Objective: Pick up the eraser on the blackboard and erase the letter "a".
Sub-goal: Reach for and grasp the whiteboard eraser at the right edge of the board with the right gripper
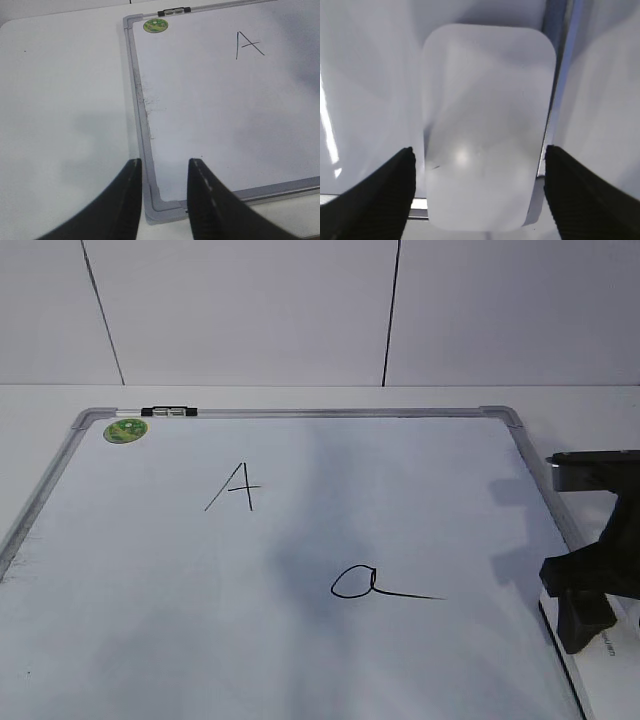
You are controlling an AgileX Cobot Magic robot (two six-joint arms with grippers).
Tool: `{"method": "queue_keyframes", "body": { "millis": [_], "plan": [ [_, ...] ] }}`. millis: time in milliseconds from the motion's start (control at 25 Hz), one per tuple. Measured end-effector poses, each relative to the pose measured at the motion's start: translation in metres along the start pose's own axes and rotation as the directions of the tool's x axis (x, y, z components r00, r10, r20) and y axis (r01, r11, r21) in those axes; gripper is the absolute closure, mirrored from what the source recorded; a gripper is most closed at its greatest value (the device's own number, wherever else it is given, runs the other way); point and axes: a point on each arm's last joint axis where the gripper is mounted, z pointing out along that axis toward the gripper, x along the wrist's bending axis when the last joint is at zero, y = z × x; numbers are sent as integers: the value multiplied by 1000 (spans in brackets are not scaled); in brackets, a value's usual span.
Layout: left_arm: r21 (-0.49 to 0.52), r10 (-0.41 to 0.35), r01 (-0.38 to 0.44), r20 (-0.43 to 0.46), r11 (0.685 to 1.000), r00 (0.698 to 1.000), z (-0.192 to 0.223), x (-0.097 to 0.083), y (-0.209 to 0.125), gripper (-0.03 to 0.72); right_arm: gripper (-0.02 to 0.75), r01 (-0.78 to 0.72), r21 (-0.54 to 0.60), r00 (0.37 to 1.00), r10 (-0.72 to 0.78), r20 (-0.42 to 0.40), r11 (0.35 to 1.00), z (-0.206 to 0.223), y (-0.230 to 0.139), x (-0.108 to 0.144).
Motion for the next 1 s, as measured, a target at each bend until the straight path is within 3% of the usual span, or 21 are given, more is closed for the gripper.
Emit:
{"method": "queue_keyframes", "body": {
  "millis": [480,1000],
  "plan": [
    [0,0,0,0,1000,1000,0,0,0,449,106,-27,46,1000,27,1,999,11,-10,-1],
    [0,0,0,0,1000,1000,0,0,0,449,106,-33,-24,999,32,-11,999,12,-4,0]
  ]
}}
